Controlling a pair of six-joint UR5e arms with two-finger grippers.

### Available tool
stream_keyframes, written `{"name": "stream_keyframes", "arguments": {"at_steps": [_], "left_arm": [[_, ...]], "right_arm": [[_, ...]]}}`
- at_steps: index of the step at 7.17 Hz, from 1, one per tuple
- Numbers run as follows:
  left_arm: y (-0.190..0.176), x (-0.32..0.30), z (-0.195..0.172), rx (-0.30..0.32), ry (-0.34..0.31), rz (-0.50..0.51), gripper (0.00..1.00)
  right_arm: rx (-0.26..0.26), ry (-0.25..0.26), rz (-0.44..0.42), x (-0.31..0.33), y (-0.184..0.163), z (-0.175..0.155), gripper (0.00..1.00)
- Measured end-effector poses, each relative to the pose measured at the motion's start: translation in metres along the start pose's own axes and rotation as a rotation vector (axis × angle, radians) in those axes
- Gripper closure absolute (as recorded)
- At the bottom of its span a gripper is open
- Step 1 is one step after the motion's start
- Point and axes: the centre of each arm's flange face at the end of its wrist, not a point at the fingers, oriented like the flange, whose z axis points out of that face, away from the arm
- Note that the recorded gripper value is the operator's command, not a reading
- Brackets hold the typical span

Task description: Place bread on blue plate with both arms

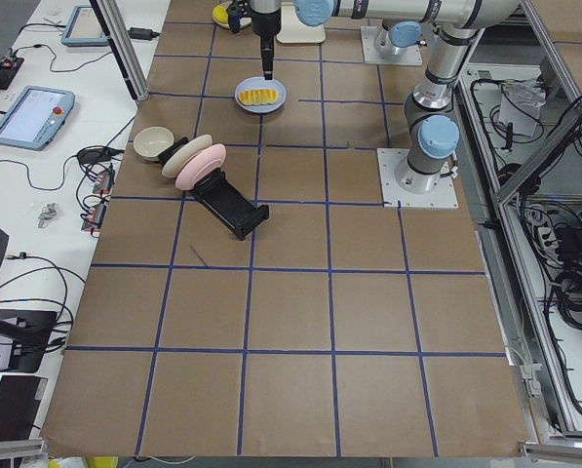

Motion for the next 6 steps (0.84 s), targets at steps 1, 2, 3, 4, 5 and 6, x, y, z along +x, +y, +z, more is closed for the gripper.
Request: {"name": "stream_keyframes", "arguments": {"at_steps": [1, 2, 3, 4, 5, 6], "left_arm": [[0.0004, -0.0001, -0.0001, 0.000, 0.001, 0.000, 0.00], [0.0007, -0.0002, -0.0003, 0.000, 0.001, -0.001, 0.00], [0.0007, -0.0002, -0.0001, 0.000, 0.003, -0.001, 0.00], [0.0006, -0.0002, 0.0001, 0.000, 0.004, -0.001, 0.00], [0.0005, -0.0001, 0.0002, -0.001, 0.004, -0.001, 0.00], [0.0006, -0.0001, 0.0004, -0.001, 0.004, -0.001, 0.00]], "right_arm": [[-0.004, -0.002, 0.000, -0.0002, 0.0000, 0.0020, 0.00], [-0.006, -0.003, 0.000, -0.0003, 0.0000, 0.0034, 0.00], [-0.008, -0.004, 0.001, -0.0004, 0.0001, 0.0044, 0.00], [-0.010, -0.004, 0.002, -0.0005, 0.0001, 0.0053, 0.00], [-0.011, -0.005, 0.003, -0.0005, 0.0000, 0.0060, 0.00], [-0.012, -0.005, 0.004, -0.0005, 0.0000, 0.0064, 0.00]]}}
